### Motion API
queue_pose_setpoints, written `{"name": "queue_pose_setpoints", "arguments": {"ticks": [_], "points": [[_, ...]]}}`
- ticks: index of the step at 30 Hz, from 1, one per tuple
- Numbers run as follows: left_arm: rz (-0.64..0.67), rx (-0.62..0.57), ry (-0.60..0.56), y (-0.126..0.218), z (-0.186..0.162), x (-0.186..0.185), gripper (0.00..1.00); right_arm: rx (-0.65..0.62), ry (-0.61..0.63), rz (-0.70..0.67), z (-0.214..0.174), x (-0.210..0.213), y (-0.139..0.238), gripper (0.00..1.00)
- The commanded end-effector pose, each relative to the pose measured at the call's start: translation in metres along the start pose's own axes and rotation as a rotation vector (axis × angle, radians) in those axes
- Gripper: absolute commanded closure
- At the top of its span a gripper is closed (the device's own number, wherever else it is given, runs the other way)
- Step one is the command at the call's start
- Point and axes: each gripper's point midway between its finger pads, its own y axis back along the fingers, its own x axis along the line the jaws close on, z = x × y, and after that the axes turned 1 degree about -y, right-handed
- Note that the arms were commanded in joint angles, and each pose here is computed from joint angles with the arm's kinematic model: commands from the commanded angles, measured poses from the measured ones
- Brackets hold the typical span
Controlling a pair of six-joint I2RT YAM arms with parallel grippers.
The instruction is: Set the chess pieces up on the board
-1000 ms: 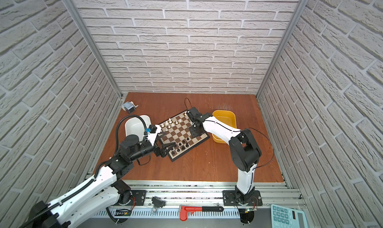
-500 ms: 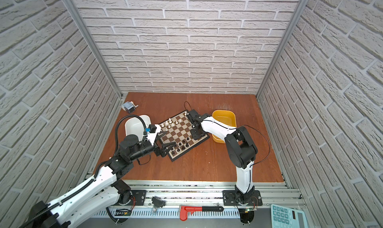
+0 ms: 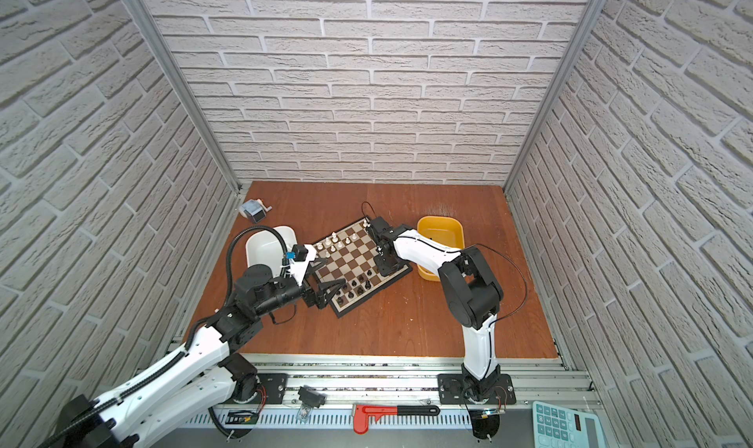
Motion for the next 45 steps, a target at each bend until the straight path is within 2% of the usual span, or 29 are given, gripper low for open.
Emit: {"name": "queue_pose_setpoints", "arguments": {"ticks": [1, 20, 24, 26, 30, 33, 37, 41, 45], "points": [[-0.027, -0.073, -0.031, 0.001, 0.023, -0.007, 0.02, 0.013, 0.01, 0.006, -0.002, 0.003, -0.006, 0.94], [-0.038, -0.066, -0.02, -0.001, 0.022, -0.008, 0.01, -0.004, -0.018, 0.037, 0.001, 0.004, 0.0, 0.76], [-0.039, -0.065, -0.019, -0.001, 0.022, -0.008, 0.01, -0.054, -0.046, 0.04, 0.013, 0.0, 0.016, 0.72], [-0.035, -0.065, -0.017, -0.001, 0.022, -0.007, 0.02, -0.111, -0.083, 0.059, 0.026, -0.005, 0.035, 0.69], [-0.001, -0.076, -0.006, 0.0, 0.025, -0.002, 0.01, -0.255, -0.191, 0.047, 0.053, -0.042, 0.079, 0.64], [0.027, -0.105, -0.004, 0.004, 0.031, 0.002, 0.02, -0.314, -0.286, -0.013, 0.059, -0.084, 0.09, 0.63], [0.038, -0.102, -0.003, 0.002, 0.039, 0.005, 0.02, -0.283, -0.395, -0.096, 0.054, -0.131, 0.071, 0.62], [-0.005, -0.101, 0.011, -0.008, 0.05, 0.0, 0.02, -0.239, -0.435, -0.199, 0.046, -0.169, 0.04, 0.6], [-0.028, -0.1, 0.065, -0.026, 0.055, 0.003, 0.02, -0.208, -0.472, -0.184, 0.045, -0.185, 0.012, 0.59]]}}
